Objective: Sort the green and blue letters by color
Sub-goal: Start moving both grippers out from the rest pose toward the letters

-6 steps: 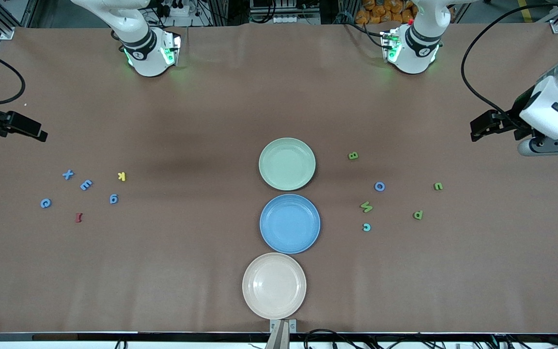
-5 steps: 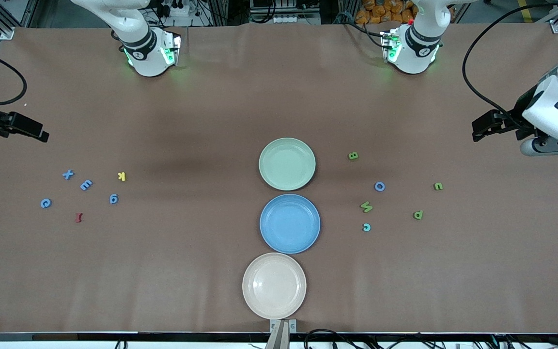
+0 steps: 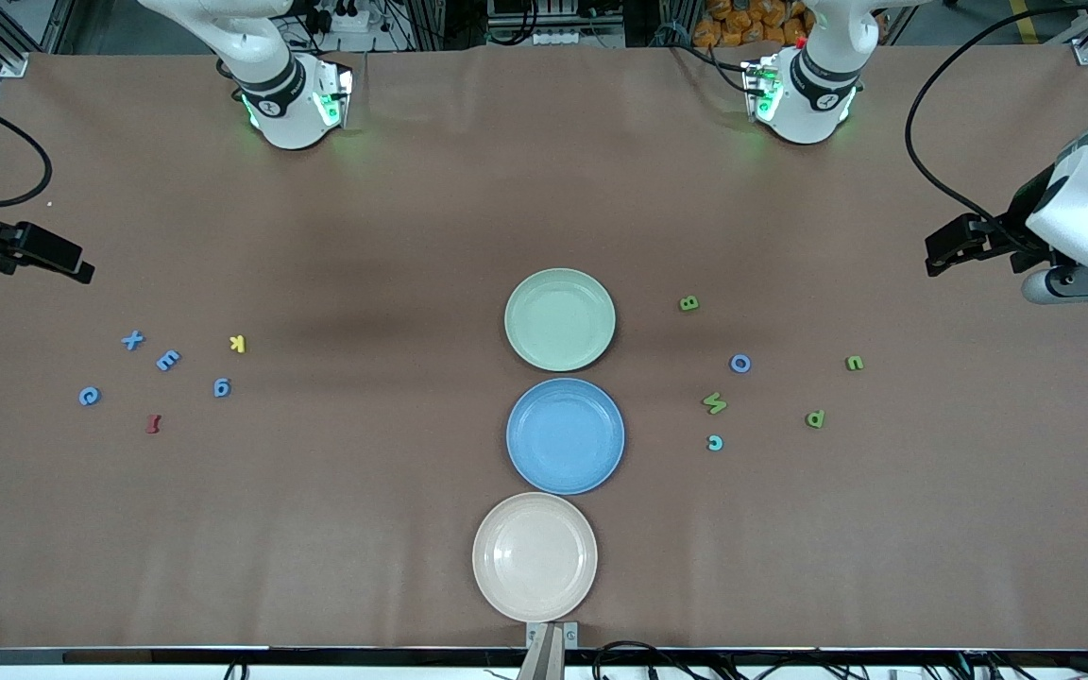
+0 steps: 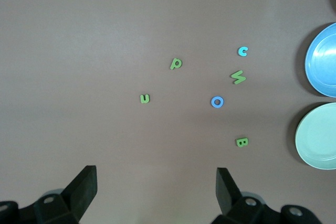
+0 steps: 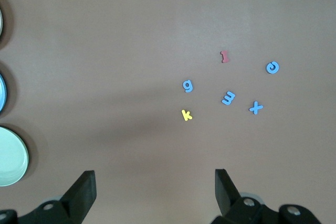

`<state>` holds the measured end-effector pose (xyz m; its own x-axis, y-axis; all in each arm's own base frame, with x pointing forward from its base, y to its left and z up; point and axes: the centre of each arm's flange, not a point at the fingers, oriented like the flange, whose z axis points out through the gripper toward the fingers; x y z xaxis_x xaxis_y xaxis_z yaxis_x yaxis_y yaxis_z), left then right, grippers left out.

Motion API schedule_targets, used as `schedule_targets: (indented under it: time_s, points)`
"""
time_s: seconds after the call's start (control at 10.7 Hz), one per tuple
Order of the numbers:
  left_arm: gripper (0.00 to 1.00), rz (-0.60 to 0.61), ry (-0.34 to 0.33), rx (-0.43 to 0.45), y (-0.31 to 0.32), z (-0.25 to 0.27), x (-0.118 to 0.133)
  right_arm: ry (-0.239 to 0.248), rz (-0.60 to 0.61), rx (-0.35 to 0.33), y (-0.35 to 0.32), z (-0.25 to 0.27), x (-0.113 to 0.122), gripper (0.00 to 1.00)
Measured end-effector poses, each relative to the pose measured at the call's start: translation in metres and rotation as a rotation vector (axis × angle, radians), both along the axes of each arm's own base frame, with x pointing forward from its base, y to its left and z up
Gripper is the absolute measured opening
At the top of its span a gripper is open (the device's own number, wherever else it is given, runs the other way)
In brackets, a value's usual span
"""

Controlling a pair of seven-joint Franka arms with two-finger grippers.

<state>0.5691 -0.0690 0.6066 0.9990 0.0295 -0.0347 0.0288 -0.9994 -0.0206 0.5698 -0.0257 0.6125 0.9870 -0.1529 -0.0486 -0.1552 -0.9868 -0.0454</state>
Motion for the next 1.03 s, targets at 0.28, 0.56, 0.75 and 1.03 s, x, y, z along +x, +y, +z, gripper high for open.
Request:
schedule_targets:
  time_s: [0.28, 0.56, 0.75, 1.03]
  points:
    - [1.0, -0.002, 0.003, 0.0, -0.001, -0.001, 0.0, 0.0, 0.0, 0.0, 0.0, 0.0, 0.0, 1.0]
    - [1.0, -0.01, 0.042, -0.001, -0.005, -0.023, 0.009, 0.0, 0.005, 0.0, 0.003, 0.0, 0.0, 1.0]
    - [1.0, 0.005, 0.054, -0.002, 0.005, -0.031, 0.013, 0.001, 0.006, 0.0, 0.004, -0.001, 0.0, 1.0]
    - [1.0, 0.075, 0.091, -0.005, 0.047, -0.051, 0.022, 0.007, 0.004, 0.0, 0.002, -0.003, 0.0, 1.0]
